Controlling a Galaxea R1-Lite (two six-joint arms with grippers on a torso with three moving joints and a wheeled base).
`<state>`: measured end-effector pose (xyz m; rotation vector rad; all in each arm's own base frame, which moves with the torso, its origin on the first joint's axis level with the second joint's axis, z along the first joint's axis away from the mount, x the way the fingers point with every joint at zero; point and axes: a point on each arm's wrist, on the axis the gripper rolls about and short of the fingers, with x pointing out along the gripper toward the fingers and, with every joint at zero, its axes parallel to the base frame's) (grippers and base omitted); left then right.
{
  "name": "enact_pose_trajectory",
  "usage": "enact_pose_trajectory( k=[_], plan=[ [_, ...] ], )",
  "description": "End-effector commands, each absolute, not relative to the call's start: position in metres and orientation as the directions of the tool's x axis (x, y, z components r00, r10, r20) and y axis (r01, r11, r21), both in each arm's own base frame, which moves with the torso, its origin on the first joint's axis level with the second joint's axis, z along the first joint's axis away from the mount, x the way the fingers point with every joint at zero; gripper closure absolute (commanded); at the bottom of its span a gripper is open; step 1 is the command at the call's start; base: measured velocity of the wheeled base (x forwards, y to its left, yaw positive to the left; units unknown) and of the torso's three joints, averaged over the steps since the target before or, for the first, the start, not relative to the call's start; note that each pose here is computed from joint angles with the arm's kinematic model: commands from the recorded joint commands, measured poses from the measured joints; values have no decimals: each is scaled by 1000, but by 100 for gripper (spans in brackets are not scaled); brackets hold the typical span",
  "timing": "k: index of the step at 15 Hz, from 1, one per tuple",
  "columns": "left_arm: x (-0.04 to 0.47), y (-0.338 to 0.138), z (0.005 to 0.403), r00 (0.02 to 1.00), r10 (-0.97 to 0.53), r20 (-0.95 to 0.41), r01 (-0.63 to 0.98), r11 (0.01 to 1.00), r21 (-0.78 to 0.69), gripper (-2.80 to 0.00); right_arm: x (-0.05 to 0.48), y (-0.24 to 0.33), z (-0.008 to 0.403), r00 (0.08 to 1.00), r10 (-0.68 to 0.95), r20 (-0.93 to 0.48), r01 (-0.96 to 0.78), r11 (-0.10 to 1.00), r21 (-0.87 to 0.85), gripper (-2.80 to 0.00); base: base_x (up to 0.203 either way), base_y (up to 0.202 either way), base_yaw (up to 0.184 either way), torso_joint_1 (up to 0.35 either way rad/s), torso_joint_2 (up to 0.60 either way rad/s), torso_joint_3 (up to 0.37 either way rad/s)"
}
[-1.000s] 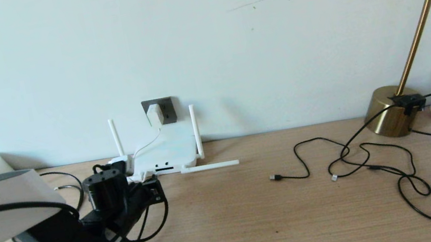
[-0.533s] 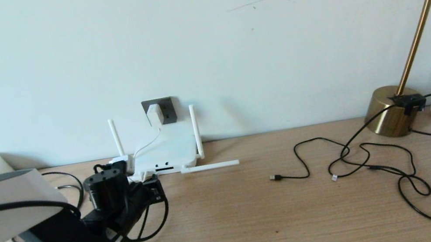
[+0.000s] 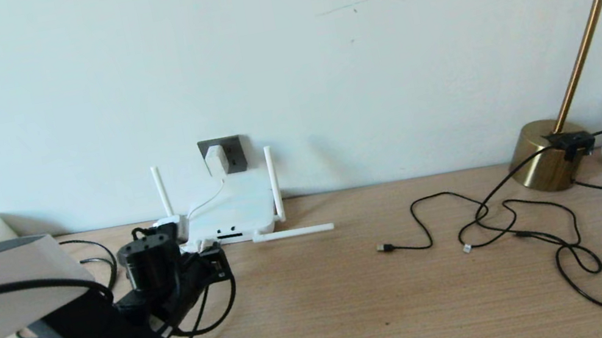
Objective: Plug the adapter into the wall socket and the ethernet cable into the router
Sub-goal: Plug cable into router interface
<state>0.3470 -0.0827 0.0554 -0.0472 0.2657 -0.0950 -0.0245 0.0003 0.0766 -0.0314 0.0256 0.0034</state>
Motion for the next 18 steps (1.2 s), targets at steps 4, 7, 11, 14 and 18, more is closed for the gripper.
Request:
enact_pose_trajectory(
  k=[4, 7, 11, 14, 18],
  plan=[
    [348, -83, 57, 963, -100, -250, 87, 994, -61, 0, -24, 0, 77, 1000, 5, -28, -5, 999, -32, -280, 0, 0, 0, 0, 0, 0],
    [349, -83, 57, 964, -100, -247, 87, 994, -62, 0, -24, 0, 77, 1000, 5, -28, -5, 999, -32, -280, 0, 0, 0, 0, 0, 0],
    [350, -83, 54, 962, -99, -254, 86, 994, -60, 0, -24, 0, 77, 1000, 4, -28, -5, 999, -32, -280, 0, 0, 0, 0, 0, 0],
    [351, -83, 54, 962, -98, -254, 85, 995, -60, 0, -24, 0, 77, 1000, 3, -28, -4, 999, -32, -280, 0, 0, 0, 0, 0, 0],
    [351, -84, 54, 962, -99, -253, 87, 994, -61, 0, -24, 0, 77, 1000, 3, -28, -4, 999, -32, -280, 0, 0, 0, 0, 0, 0]
  ],
)
